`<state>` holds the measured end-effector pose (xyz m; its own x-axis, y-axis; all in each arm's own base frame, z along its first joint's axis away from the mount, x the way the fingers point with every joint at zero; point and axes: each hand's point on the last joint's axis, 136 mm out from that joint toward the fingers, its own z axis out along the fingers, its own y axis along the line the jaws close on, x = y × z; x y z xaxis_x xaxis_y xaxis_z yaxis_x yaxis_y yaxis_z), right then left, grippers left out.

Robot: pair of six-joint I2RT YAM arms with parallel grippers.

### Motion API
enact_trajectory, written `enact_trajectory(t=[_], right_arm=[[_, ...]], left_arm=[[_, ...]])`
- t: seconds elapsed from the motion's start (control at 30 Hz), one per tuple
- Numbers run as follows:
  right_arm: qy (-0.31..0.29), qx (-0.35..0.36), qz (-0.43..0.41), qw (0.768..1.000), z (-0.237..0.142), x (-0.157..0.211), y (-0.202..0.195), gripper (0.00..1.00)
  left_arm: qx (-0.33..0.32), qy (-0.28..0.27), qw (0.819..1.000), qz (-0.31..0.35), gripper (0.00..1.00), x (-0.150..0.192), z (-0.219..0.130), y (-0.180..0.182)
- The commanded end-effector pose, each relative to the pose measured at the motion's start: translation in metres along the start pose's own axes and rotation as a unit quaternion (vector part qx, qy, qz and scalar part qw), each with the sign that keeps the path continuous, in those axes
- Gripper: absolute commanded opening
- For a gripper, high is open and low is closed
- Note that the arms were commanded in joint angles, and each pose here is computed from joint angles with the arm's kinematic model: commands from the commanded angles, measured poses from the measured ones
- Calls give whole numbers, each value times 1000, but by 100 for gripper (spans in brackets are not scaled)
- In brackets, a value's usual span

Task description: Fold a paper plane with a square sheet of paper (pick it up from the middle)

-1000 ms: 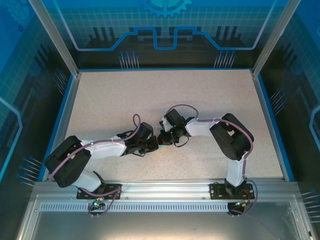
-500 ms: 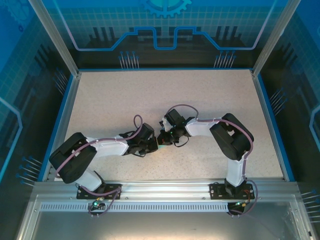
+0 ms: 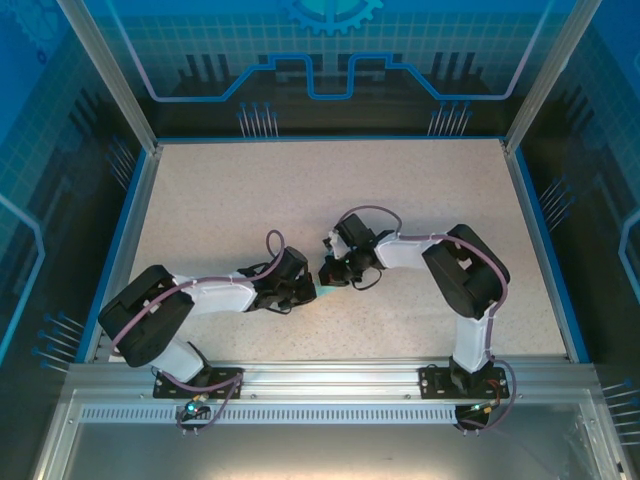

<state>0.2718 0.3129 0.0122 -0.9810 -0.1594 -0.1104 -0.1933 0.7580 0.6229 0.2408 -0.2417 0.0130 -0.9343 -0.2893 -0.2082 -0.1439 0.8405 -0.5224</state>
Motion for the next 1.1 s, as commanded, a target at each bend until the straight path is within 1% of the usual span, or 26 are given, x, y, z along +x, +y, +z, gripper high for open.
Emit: enact_trajectory(t=[0.0, 0.33, 0.67, 0.77, 0.8, 0.87, 0.97, 1.07], right_arm=[[-29, 35, 17, 999, -11, -26, -38, 3], [-90, 49, 63, 993, -35, -78, -82, 4], [-146, 74, 80, 983, -79, -119, -104, 6], [-156, 82, 74, 982, -92, -122, -101, 10], [-162, 80, 69, 981, -98, -123, -96, 12], [-166, 69, 64, 982, -105, -118, -87, 18], [-172, 46, 55, 983, -110, -105, -69, 31], [-175, 32, 53, 983, -112, -86, -55, 44]], left_arm=[[-68, 33, 997, -8, 0, 21, 2, 41], [-68, 38, 997, -2, 0, 21, 2, 39], [-59, 36, 998, 6, 0, 18, -1, 31], [-48, 31, 998, 11, 0, 14, -5, 23], [-41, 26, 999, 13, 2, 11, -7, 18], [-24, 13, 999, 21, 11, 3, -13, 6], [2, -13, 999, 36, 27, -15, -27, -18], [19, -36, 999, 36, 36, -32, -38, -31]])
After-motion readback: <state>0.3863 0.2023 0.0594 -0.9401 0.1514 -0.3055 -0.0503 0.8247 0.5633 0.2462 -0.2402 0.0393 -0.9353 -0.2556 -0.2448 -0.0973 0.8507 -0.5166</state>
